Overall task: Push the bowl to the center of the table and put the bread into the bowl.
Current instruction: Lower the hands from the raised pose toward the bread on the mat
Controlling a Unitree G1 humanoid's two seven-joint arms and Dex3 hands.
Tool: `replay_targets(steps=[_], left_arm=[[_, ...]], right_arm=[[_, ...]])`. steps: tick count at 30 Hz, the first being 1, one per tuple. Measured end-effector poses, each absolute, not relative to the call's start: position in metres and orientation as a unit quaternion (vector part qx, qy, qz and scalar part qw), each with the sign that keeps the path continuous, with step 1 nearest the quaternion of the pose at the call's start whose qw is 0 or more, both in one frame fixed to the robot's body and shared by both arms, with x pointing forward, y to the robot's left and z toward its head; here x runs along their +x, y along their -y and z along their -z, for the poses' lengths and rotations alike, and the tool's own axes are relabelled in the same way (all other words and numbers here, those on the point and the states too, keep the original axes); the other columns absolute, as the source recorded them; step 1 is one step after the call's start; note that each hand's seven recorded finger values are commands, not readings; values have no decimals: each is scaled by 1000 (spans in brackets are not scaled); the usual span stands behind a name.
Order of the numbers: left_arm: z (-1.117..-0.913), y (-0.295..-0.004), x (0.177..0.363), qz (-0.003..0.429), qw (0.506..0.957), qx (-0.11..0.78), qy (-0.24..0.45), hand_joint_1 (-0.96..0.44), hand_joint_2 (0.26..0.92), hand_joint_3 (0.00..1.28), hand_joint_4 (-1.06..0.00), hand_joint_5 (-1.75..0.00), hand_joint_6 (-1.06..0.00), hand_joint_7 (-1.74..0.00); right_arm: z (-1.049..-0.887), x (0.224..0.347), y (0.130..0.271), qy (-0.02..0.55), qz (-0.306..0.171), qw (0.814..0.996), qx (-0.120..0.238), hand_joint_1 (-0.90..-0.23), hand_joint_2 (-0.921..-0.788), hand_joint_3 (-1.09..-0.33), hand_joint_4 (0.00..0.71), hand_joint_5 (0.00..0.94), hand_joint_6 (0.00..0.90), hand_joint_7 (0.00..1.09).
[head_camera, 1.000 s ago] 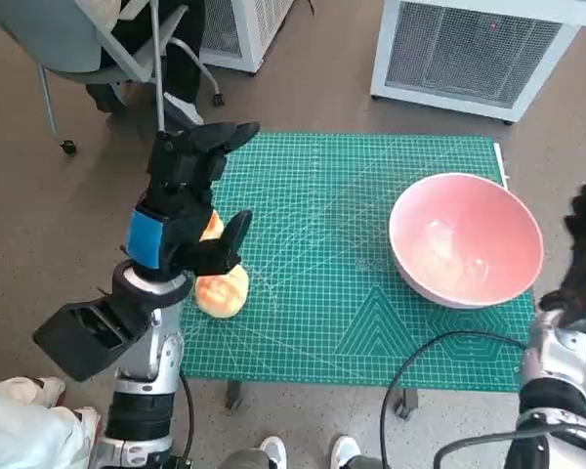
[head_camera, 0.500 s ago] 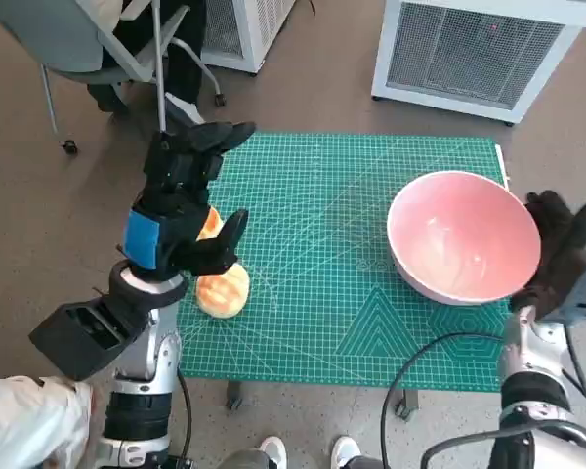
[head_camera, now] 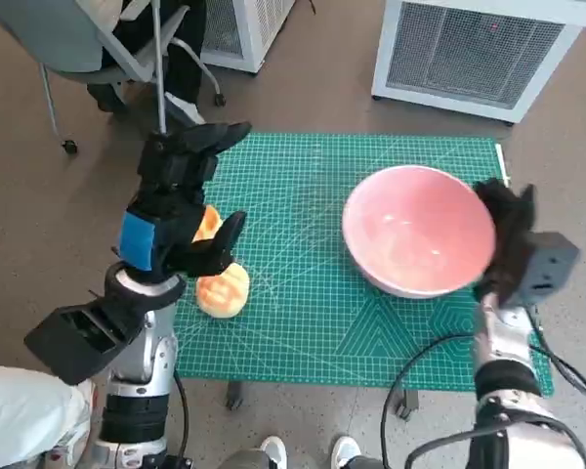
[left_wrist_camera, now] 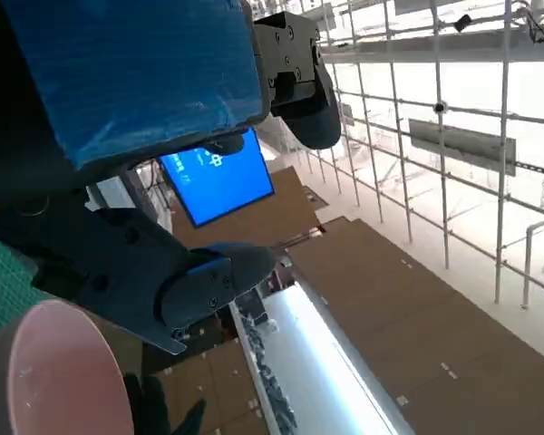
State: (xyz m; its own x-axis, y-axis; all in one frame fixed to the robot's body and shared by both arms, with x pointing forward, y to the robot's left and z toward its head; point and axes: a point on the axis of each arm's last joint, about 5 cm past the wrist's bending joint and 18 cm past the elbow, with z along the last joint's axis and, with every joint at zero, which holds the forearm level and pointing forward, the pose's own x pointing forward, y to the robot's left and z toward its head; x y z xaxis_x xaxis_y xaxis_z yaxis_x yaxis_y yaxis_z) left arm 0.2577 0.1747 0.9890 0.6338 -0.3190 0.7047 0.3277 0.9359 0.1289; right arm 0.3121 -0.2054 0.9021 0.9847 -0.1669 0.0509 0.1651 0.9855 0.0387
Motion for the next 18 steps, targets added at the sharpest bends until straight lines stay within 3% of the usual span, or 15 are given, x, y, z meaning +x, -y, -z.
replay_targets(steps=[18], left_arm=[[-988,-181,255,161,907,-4,389,-249,639,739,1,-845,1,-1041]], right_arm=[[-916,325,177,49,30,998,24,-323,-921,-549,410,0,190,487]])
